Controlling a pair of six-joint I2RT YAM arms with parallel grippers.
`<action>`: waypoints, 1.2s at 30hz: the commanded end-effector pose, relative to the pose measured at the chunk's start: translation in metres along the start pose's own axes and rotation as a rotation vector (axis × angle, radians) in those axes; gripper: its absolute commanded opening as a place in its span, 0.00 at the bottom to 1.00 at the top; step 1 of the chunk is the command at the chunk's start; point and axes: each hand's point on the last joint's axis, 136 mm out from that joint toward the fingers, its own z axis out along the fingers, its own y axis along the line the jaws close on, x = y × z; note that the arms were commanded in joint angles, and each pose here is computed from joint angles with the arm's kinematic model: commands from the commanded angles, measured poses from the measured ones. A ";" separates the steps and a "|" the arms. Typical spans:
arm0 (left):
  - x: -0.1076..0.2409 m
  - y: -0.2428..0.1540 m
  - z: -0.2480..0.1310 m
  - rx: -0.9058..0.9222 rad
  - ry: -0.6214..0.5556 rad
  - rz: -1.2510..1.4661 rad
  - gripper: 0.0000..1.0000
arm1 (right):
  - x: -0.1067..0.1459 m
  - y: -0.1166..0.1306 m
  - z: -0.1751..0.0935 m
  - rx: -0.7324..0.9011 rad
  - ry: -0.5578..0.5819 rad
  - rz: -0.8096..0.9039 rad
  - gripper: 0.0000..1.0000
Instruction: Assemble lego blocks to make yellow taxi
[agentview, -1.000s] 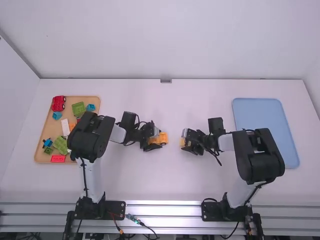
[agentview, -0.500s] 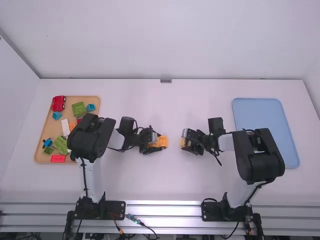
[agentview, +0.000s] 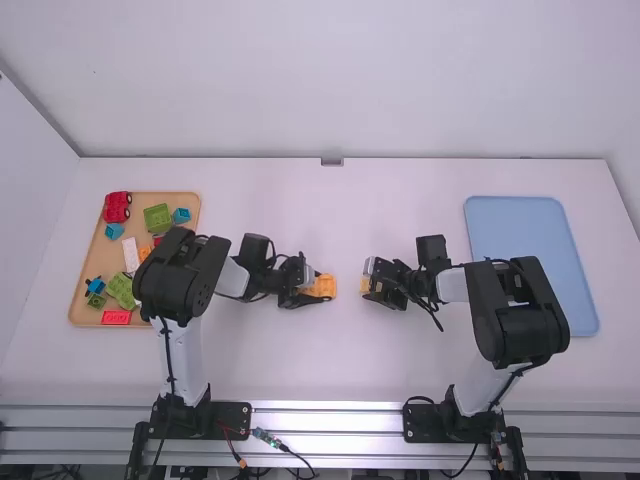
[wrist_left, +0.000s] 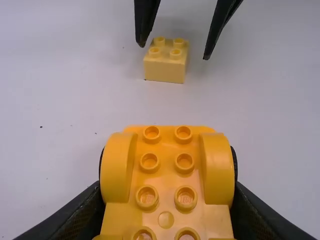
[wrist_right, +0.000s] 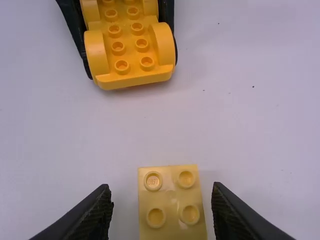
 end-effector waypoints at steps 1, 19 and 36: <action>0.023 0.003 0.000 -0.026 0.097 -0.058 0.51 | -0.002 -0.003 0.000 0.001 -0.007 0.000 0.51; 0.024 0.000 -0.001 -0.040 0.088 -0.029 0.49 | -0.002 -0.003 0.000 0.001 -0.005 0.000 0.44; 0.023 0.002 0.000 -0.026 0.091 -0.047 0.48 | 0.010 -0.003 0.009 -0.002 0.009 -0.011 0.48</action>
